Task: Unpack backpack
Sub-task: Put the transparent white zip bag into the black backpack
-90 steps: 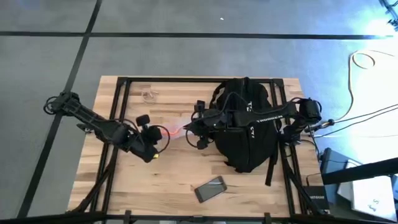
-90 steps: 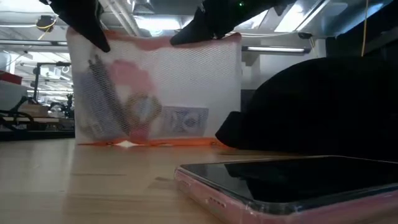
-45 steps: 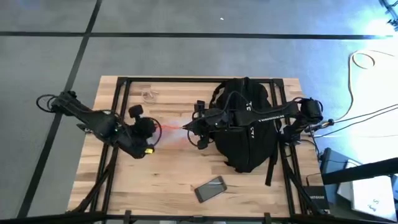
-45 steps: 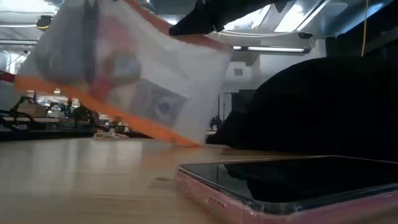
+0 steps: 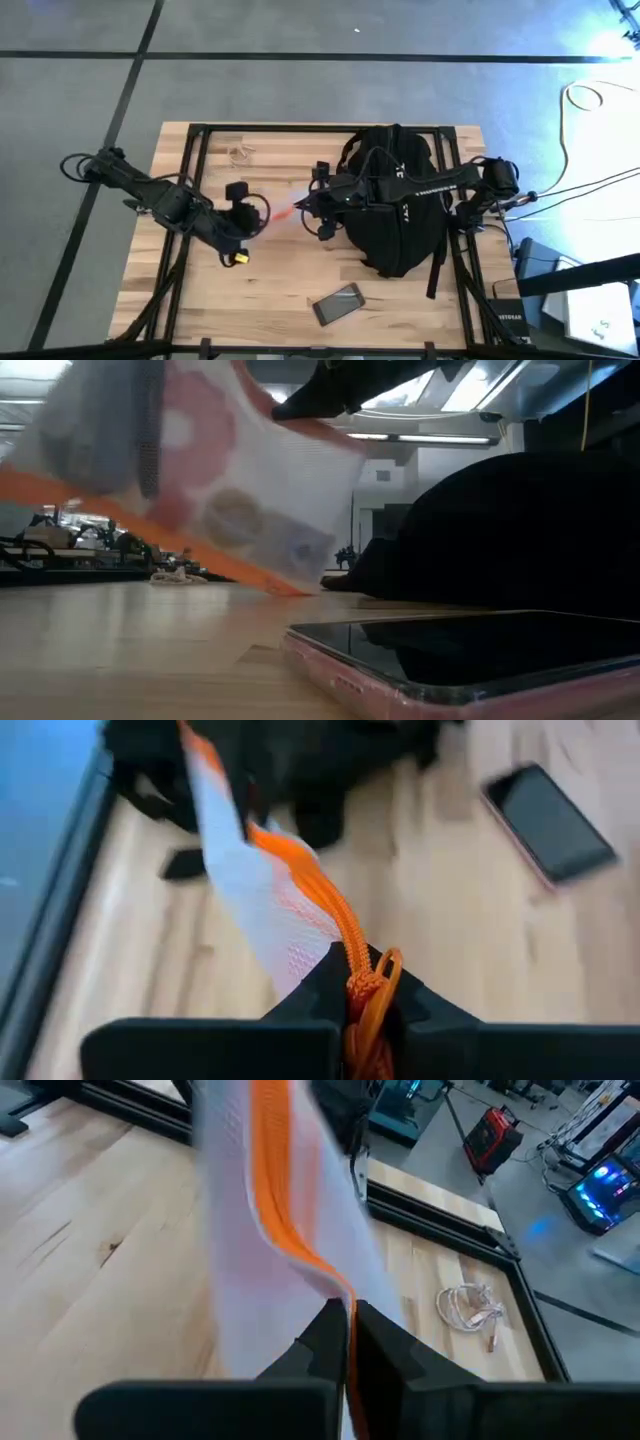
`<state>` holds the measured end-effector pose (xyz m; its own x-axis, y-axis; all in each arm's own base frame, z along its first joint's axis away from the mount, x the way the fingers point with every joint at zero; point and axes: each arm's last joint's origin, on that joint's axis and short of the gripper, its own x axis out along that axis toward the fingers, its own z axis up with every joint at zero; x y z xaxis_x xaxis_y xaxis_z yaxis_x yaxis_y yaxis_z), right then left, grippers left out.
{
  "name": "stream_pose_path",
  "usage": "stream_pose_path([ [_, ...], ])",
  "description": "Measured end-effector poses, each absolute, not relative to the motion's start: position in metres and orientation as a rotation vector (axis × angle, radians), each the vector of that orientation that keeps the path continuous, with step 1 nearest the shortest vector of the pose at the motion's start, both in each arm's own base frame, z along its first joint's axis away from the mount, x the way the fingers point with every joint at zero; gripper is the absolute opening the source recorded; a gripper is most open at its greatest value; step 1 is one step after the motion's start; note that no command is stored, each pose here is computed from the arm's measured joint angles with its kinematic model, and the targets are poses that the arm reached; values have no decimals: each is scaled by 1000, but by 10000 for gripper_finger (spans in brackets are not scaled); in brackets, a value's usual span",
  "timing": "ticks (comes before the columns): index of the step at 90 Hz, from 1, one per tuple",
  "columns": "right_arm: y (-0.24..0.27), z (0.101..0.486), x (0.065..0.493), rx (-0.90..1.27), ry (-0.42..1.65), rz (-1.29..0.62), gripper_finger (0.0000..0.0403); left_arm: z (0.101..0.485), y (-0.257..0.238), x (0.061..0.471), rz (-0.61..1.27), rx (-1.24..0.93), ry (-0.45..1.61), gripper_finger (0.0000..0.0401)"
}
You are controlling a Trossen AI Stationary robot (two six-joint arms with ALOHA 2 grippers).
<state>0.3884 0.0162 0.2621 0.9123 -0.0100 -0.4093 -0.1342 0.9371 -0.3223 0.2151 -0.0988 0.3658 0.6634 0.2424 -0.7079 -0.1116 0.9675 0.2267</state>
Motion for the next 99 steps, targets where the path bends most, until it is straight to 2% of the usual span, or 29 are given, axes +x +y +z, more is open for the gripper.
stream_pose_path([
  [14,17,263,389,-353,412,66,0,361,-97,208,176,162,919,0],
  [31,16,264,389,-352,398,62,0,362,-79,192,556,246,854,0],
  [38,16,266,390,-352,387,60,0,361,-77,190,617,236,832,0],
  [44,16,266,390,-352,390,60,0,361,-78,191,606,222,833,0],
  [67,17,264,390,-350,391,78,1,354,-89,199,377,175,986,0],
  [99,24,249,391,-267,442,305,1,334,-97,209,390,33,1065,0],
])
